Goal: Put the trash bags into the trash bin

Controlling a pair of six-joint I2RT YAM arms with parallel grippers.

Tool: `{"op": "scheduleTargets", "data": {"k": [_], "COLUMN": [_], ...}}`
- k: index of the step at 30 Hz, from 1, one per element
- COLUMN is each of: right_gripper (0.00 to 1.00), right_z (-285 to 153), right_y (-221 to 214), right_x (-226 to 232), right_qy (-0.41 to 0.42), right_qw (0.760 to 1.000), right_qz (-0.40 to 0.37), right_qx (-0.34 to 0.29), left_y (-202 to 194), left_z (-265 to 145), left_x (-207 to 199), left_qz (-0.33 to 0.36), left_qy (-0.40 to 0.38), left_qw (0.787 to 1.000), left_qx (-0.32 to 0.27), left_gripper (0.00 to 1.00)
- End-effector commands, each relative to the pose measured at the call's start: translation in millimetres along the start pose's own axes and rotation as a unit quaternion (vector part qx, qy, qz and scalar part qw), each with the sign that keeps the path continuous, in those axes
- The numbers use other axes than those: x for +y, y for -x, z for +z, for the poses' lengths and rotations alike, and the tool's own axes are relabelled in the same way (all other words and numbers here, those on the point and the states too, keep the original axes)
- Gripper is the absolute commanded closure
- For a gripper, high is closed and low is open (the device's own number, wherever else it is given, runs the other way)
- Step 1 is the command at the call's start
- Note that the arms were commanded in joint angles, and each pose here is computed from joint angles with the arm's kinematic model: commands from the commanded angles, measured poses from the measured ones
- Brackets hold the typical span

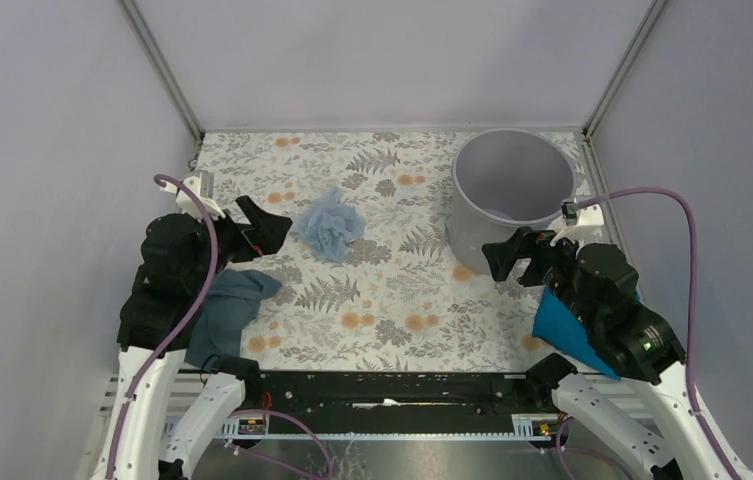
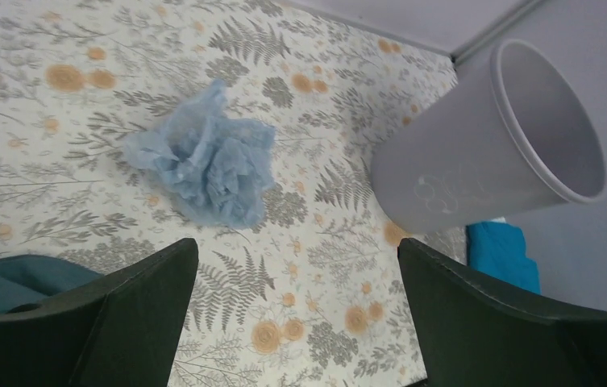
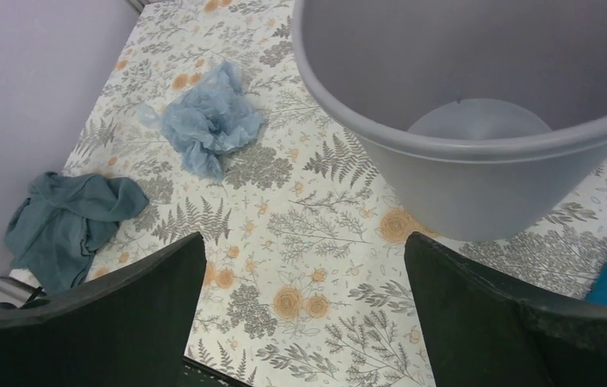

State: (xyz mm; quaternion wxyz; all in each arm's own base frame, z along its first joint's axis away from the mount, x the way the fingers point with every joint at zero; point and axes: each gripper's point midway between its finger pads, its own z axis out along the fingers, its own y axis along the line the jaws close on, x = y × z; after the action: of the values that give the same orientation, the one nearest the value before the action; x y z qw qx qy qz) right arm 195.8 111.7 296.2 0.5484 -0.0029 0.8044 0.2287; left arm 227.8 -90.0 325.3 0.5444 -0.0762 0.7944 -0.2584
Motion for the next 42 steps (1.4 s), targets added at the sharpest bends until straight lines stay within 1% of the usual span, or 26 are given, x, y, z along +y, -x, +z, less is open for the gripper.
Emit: {"op": "scheduleTargets", "data": {"k": [1, 6, 8, 11, 13, 15, 17, 20, 24, 29, 31, 32, 33, 34, 35, 37, 40, 41, 42], "right_gripper": [0.0, 0.0, 0.0, 0.0, 0.0, 0.0, 0.0, 0.0, 0.0, 0.0, 0.0, 0.0, 0.0, 0.0, 0.0, 0.0, 0.0, 0.0, 0.0], "right_z": [3, 3, 6, 10, 11, 11, 10, 8, 5, 5, 7, 8, 9, 10, 10, 11, 13, 14, 14], "right_y": [20, 17, 8, -10, -19, -26, -33, -39, -45, -53, -57, -59, -61, -62, -63, -64, -64, -65, -65], "right_x": [25, 55, 65, 80, 88, 94, 96, 97, 92, 81, 77, 75, 74, 74, 74, 76, 76, 75, 75], "right_qy": [0.049, 0.133, 0.16, 0.203, 0.228, 0.249, 0.263, 0.271, 0.263, 0.243, 0.234, 0.232, 0.23, 0.229, 0.229, 0.232, 0.23, 0.229, 0.229], "right_qw": [0.999, 0.991, 0.987, 0.977, 0.97, 0.964, 0.96, 0.957, 0.958, 0.964, 0.966, 0.966, 0.966, 0.966, 0.965, 0.964, 0.964, 0.964, 0.964], "right_qz": [-0.001, -0.008, -0.006, -0.002, 0.009, 0.022, 0.035, 0.044, 0.04, 0.023, 0.015, 0.012, 0.01, 0.008, 0.008, 0.007, 0.008, 0.007, 0.007], "right_qx": [-0.016, -0.008, 0.014, 0.063, 0.083, 0.09, 0.092, 0.097, 0.104, 0.108, 0.111, 0.114, 0.119, 0.121, 0.126, 0.131, 0.135, 0.136, 0.137], "left_y": [-14, -45, -57, -66, -72, -79, -83, -94, -106, -122, -130, -133, -137, -140, -143, -147, -149, -149, -148], "left_z": [11, 43, 59, 85, 101, 118, 136, 159, 182, 208, 215, 218, 220, 222, 222, 222, 216, 212, 207], "left_x": [-20, -19, -19, -12, -10, -12, -3, 5, 12, 43, 52, 55, 57, 59, 61, 65, 60, 55, 50], "left_qz": [0.0, -0.029, -0.034, -0.012, 0.007, 0.029, 0.046, 0.061, 0.083, 0.139, 0.151, 0.153, 0.154, 0.153, 0.151, 0.142, 0.132, 0.129, 0.126], "left_qy": [-0.063, -0.087, -0.091, -0.041, -0.001, 0.038, 0.086, 0.127, 0.16, 0.234, 0.252, 0.255, 0.256, 0.255, 0.253, 0.249, 0.228, 0.214, 0.198], "left_qw": [0.997, 0.989, 0.986, 0.988, 0.989, 0.989, 0.987, 0.982, 0.976, 0.953, 0.945, 0.943, 0.942, 0.942, 0.942, 0.944, 0.948, 0.951, 0.954], "left_qx": [0.044, 0.113, 0.139, 0.147, 0.148, 0.141, 0.126, 0.123, 0.119, 0.132, 0.144, 0.149, 0.152, 0.156, 0.159, 0.164, 0.179, 0.183, 0.186], "left_gripper": [0.01, 0.01, 0.01, 0.01, 0.01, 0.01, 0.01, 0.01, 0.01, 0.01, 0.01, 0.03, 0.06, 0.1, 0.17, 0.4, 0.7, 0.8, 0.87]}}
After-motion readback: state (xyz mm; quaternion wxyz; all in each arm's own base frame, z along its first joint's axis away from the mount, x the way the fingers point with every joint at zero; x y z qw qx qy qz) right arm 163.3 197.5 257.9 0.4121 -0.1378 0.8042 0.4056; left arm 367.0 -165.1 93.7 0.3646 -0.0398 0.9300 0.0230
